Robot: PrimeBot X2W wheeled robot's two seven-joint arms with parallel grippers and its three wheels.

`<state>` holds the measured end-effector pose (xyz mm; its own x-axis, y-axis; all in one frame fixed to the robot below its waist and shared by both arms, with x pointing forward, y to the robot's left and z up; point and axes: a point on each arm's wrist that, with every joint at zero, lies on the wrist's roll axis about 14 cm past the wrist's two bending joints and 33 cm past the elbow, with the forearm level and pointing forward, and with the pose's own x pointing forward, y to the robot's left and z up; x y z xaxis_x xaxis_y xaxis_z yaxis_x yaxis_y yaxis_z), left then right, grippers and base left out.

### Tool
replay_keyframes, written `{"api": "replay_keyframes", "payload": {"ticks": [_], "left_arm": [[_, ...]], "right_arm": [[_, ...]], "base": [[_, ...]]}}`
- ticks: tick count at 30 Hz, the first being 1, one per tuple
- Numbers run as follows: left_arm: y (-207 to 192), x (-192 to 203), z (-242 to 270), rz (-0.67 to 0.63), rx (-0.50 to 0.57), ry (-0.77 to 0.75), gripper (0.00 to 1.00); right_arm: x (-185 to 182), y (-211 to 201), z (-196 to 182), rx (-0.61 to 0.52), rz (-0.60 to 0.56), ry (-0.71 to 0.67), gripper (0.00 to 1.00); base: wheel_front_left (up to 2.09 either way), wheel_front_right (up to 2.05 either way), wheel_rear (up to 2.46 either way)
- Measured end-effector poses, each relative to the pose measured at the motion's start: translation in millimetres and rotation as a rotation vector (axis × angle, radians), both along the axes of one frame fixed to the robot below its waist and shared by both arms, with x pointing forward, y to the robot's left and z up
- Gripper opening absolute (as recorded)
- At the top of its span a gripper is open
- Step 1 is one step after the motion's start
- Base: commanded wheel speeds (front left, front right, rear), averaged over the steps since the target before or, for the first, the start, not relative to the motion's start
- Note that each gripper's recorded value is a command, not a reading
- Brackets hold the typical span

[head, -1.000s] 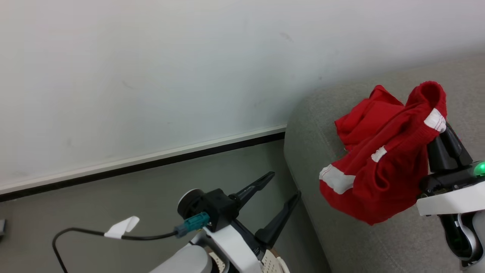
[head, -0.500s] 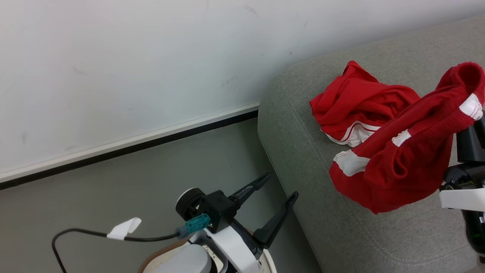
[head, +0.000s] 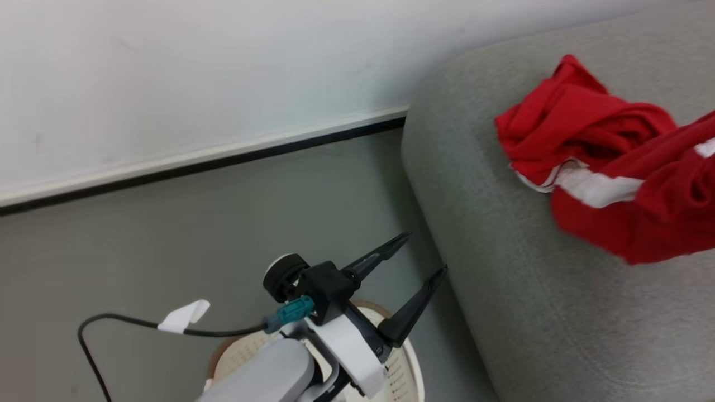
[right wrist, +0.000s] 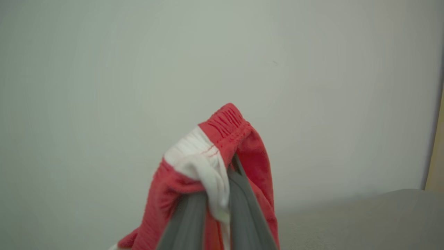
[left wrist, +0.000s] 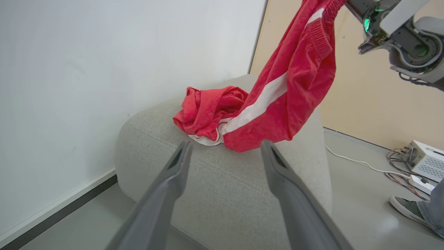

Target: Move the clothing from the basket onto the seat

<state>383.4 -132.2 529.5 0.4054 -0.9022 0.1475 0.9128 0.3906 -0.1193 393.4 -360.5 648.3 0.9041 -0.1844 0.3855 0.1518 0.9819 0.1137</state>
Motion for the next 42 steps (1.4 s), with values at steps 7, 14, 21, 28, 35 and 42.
{"api": "replay_keyframes", "payload": {"ticks": [7, 14, 21, 28, 35, 42], "left_arm": [[24, 25, -22, 0.072, 0.020, 0.043, 1.00], [49, 45, -43, 0.152, 0.035, 0.090, 1.00], [68, 59, -54, 0.214, 0.047, 0.109, 1.00], [74, 64, -56, 0.240, 0.046, 0.114, 1.00], [73, 59, -44, 0.249, 0.038, 0.099, 1.00], [77, 48, -24, 0.273, 0.024, 0.070, 1.00]], "right_arm": [[29, -36, -23, -0.011, -0.080, 0.081, 0.00], [55, -46, -120, 0.040, -0.091, 0.392, 0.00], [54, -48, -199, 0.107, -0.080, 0.708, 0.00], [41, -45, -243, 0.189, -0.052, 0.971, 0.00], [28, -42, -245, 0.223, -0.035, 1.052, 1.00], [15, -41, -224, 0.202, -0.014, 1.041, 1.00]], "base": [[0.00, 0.00, 0.00], [0.00, 0.00, 0.00], [0.00, 0.00, 0.00], [0.00, 0.00, 0.00], [0.00, 0.00, 0.00], [0.00, 0.00, 0.00]]}}
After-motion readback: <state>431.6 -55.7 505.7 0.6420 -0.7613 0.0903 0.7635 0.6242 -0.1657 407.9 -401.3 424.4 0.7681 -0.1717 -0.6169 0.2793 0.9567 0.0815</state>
